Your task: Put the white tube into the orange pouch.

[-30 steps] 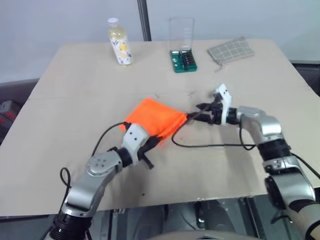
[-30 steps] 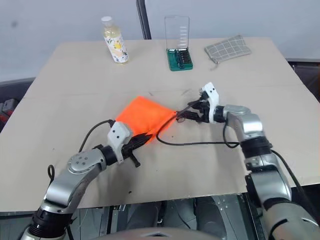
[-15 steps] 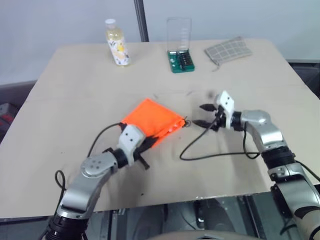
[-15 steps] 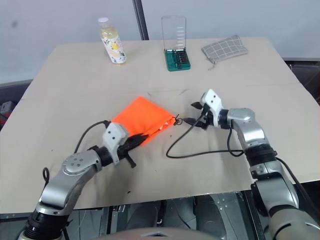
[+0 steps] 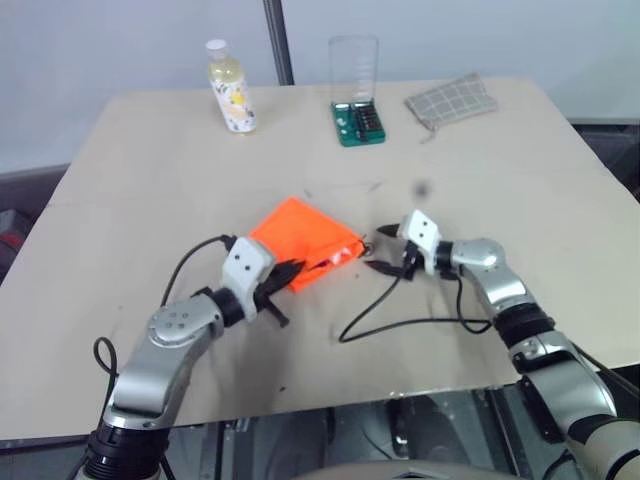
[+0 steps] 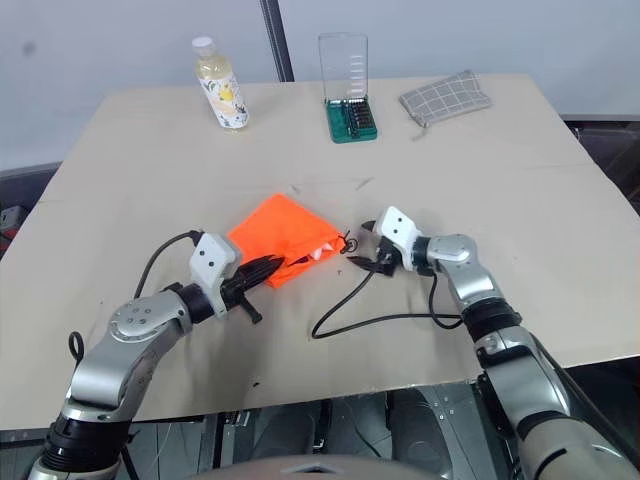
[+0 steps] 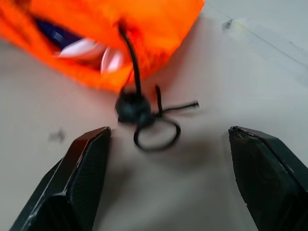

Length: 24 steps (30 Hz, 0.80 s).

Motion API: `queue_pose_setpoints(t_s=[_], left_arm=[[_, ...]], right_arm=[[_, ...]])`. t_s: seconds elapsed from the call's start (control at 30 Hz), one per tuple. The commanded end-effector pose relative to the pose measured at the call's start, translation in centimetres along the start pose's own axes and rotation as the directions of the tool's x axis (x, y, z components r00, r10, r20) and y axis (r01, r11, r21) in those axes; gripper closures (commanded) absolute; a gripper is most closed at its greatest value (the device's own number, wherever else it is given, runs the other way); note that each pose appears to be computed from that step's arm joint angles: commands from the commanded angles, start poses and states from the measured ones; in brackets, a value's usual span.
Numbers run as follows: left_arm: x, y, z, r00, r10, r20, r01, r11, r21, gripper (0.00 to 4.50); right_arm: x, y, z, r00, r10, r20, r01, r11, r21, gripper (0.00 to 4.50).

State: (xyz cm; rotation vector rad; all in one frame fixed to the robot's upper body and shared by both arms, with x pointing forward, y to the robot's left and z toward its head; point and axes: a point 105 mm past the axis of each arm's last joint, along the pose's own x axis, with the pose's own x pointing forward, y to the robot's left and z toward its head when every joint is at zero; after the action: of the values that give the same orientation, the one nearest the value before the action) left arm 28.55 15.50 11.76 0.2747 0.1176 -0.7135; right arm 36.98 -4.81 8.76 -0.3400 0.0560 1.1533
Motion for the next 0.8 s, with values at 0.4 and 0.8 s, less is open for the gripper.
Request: queue_pose_setpoints(t_s=[0.4,0.8], left_arm=[[-0.4,0.3,0.7,1.000,0.013,0.020,-0.014,1.000,0.025,4.50],[-0.3,0.2,0.5,1.000,0.011,0.018,-0.012,1.000,0.025,4.50]], right_arm=[[0.7,0.3,-1.6,0.998,0.044,-0.035,-0.042,0.998,0.052,2.30],[-0.6,-1.2,-1.1,0.999,-0.040,-0.025,0.041,0.999,0.015,4.49]])
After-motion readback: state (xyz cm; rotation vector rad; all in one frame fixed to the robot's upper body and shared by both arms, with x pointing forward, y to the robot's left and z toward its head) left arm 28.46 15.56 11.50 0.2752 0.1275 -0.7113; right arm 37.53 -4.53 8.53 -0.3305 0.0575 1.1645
